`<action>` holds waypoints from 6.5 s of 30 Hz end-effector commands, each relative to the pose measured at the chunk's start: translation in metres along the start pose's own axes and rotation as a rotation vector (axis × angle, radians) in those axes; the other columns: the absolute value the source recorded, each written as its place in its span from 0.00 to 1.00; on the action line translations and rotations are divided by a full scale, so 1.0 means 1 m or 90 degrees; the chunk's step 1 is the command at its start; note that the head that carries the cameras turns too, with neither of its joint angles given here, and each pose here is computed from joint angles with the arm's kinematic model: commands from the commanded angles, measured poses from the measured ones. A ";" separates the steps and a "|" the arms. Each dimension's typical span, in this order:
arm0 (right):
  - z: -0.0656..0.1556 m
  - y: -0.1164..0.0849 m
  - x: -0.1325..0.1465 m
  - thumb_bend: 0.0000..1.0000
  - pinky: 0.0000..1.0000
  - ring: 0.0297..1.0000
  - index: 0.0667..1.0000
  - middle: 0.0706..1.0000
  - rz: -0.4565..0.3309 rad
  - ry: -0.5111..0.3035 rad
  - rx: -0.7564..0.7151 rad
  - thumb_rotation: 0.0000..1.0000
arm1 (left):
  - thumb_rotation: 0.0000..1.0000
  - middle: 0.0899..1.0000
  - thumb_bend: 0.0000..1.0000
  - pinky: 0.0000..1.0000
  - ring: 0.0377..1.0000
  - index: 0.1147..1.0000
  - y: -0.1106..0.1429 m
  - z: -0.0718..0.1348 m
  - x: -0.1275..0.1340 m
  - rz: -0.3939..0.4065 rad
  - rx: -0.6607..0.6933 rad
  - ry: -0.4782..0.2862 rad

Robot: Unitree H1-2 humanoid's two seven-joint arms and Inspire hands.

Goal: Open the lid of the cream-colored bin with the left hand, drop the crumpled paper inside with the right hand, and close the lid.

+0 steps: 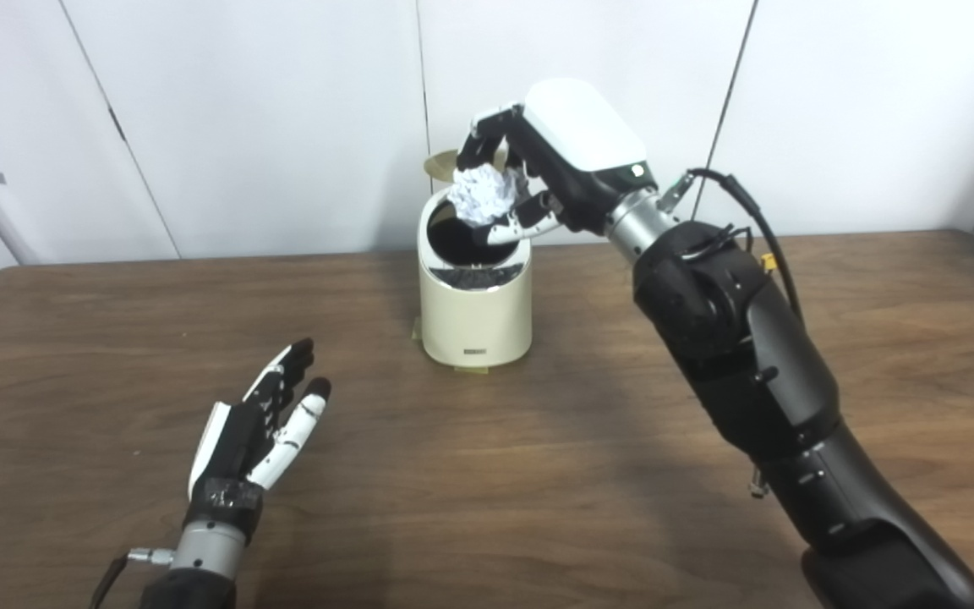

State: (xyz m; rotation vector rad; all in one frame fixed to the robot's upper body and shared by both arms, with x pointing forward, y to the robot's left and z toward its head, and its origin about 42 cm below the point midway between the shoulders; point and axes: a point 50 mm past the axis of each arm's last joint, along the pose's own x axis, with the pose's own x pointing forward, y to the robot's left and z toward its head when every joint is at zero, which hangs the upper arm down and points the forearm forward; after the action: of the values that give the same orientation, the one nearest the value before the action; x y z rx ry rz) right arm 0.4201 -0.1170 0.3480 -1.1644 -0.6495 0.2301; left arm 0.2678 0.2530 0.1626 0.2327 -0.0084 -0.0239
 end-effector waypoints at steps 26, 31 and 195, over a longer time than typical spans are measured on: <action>-0.002 0.014 0.033 0.51 0.33 0.35 0.49 0.48 -0.036 0.003 0.003 0.00 | 0.59 0.92 0.52 0.94 0.94 0.95 0.002 0.017 0.004 0.018 -0.002 -0.055; -0.002 0.019 0.034 0.50 0.30 0.38 0.48 0.48 -0.033 0.009 0.005 0.00 | 0.60 0.91 0.52 0.93 0.94 0.95 0.001 0.017 0.004 0.017 0.000 -0.056; -0.039 0.002 -0.153 0.56 0.60 0.72 0.79 0.78 -0.046 0.216 0.265 0.57 | 0.46 0.90 0.54 0.94 0.92 0.95 -0.004 0.008 0.007 0.067 -0.061 -0.064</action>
State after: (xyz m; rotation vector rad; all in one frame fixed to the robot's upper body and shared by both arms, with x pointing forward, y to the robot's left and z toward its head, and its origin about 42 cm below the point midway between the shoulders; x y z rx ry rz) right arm 0.3179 -0.2205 0.2682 -0.7924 -0.2533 0.1493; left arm 0.2688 0.2472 0.1563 0.1424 -0.0356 0.0799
